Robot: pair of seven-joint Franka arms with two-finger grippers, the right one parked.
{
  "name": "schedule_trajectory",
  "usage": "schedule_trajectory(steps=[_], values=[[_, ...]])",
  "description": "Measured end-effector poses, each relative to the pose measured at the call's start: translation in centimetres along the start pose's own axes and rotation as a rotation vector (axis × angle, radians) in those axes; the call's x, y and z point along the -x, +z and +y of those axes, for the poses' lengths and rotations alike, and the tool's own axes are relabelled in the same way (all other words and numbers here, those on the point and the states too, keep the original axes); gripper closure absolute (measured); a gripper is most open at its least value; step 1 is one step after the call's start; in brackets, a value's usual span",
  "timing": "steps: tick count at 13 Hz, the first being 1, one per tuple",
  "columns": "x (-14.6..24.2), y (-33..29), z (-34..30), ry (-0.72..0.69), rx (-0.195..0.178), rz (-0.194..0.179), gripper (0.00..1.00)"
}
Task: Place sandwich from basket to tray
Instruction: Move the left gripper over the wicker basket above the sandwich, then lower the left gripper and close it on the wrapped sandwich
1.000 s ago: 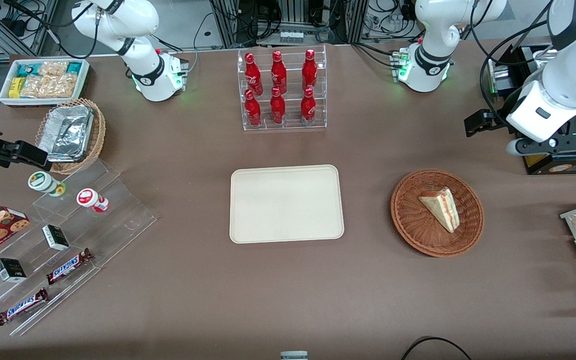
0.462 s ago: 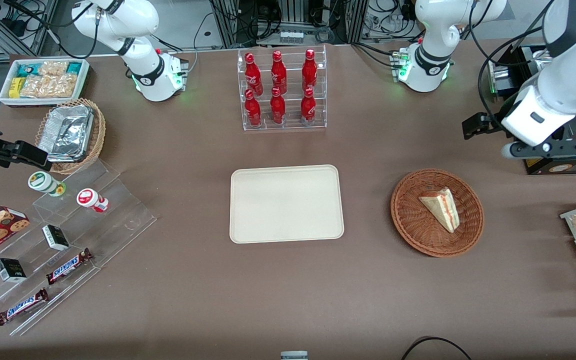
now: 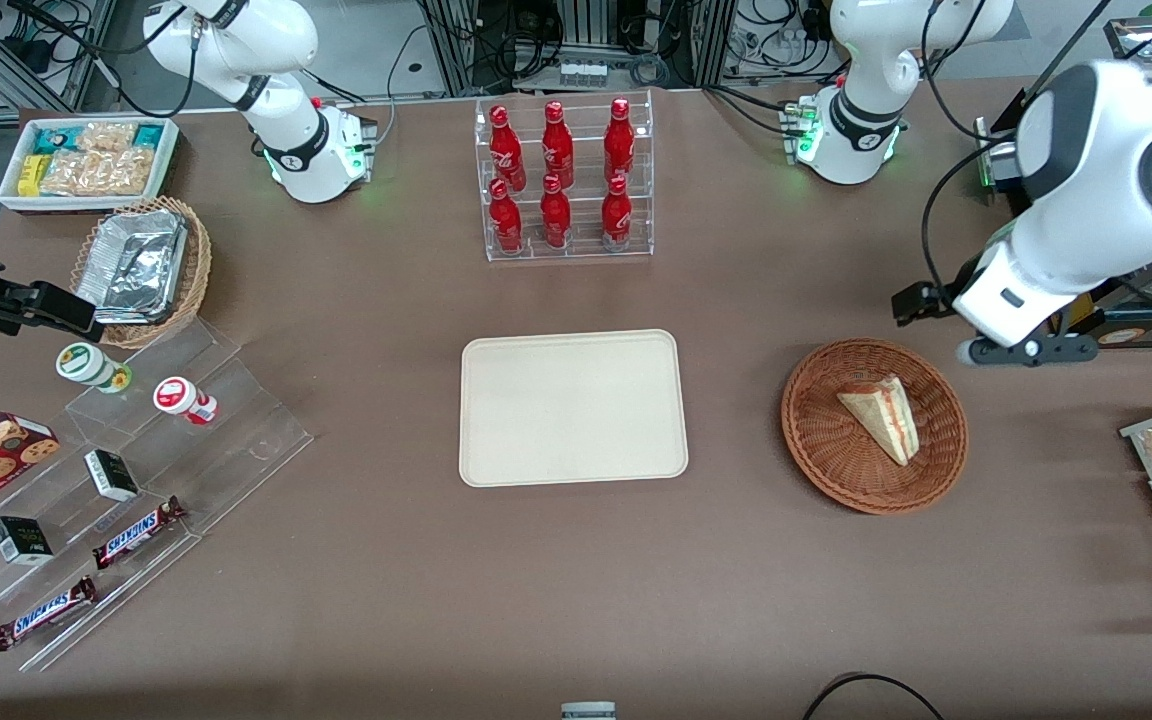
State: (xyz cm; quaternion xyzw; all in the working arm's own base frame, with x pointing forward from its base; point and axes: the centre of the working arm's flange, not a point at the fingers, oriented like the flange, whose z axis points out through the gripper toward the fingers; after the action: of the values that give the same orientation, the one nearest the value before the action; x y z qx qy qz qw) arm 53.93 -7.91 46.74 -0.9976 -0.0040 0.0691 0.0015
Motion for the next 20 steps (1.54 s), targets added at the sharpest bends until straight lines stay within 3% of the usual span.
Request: schedule_trajectory(steps=[3,9,15,20], values=[[-0.8,5.2,-0.3,0.009,-0.017,0.047,0.00],[-1.6,11.2,-2.0,-0.015,0.000,0.106,0.00],[-2.2,14.1,-2.2,-0.043,0.009,0.107,0.00],[-2.4,14.6,-2.3,-0.292,0.025,0.111,0.00]])
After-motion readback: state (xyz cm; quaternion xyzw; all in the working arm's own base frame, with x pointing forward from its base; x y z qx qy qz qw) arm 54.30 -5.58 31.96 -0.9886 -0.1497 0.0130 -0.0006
